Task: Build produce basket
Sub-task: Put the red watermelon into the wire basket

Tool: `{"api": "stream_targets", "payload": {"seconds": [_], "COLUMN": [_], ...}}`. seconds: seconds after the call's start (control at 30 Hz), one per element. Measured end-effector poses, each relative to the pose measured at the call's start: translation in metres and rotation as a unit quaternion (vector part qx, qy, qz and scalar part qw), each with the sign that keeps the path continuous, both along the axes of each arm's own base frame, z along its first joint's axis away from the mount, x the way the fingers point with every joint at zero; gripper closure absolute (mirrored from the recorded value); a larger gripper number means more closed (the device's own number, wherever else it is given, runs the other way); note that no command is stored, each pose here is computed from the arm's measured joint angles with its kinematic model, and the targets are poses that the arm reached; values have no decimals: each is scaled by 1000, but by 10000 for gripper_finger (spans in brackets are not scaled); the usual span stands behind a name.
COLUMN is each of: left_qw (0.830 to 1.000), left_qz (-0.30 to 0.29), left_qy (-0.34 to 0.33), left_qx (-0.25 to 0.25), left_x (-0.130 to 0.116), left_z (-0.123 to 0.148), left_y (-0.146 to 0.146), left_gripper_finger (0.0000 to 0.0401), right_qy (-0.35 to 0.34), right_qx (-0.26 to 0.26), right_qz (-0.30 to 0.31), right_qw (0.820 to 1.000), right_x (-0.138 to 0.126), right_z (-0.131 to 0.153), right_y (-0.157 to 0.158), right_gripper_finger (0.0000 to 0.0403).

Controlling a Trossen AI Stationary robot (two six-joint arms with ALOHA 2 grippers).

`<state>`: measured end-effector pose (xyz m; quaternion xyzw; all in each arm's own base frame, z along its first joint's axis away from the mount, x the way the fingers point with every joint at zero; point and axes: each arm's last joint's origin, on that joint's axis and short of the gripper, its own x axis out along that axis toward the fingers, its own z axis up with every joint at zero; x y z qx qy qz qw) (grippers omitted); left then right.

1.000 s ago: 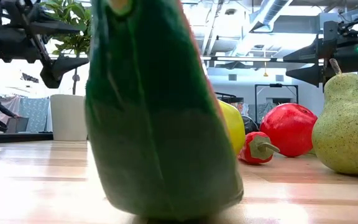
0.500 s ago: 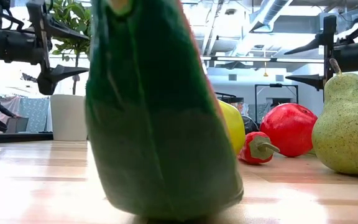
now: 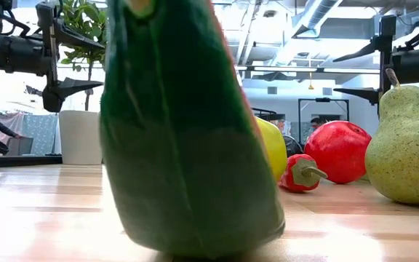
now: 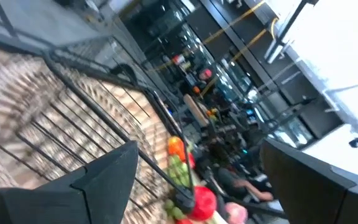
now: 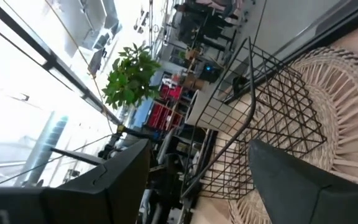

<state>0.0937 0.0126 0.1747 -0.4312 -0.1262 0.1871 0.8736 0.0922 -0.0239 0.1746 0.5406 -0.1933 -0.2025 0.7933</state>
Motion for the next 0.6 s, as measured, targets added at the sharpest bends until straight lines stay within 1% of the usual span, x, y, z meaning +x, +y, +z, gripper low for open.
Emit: {"api": "stream_targets", "payload": {"seconds": [0.07,0.13,0.23,0.3,0.4,0.47,0.53,0.6], "left_qw": [1000,1000,1000,998,990,983,980,980], "left_qz": [15,16,-12,-32,-62,-77,-89,-95], "left_qy": [-3,-7,-14,-39,-121,-162,-174,-172], "left_qx": [-2,-10,-21,-33,-49,-50,-36,-14], "left_x": [0,0,0,0,-2,-6,-10,-14], "left_z": [0,0,1,4,21,36,52,69], "left_y": [1,1,-1,-1,-3,-3,-4,-5], "left_gripper_finger": [76,76,76,76,76,76,76,76], "right_qy": [-2,1,13,13,-13,-59,-84,-108], "right_qx": [0,-3,-11,-6,9,8,-9,-36], "right_qz": [-6,-6,-4,6,30,36,37,33], "right_qw": [1000,1000,1000,1000,999,998,996,993], "right_x": [0,0,0,0,1,0,-2,-4], "right_z": [0,0,-1,-1,1,10,16,22], "right_y": [0,0,0,1,3,4,4,5], "right_gripper_finger": [112,112,112,112,112,112,112,112]}}
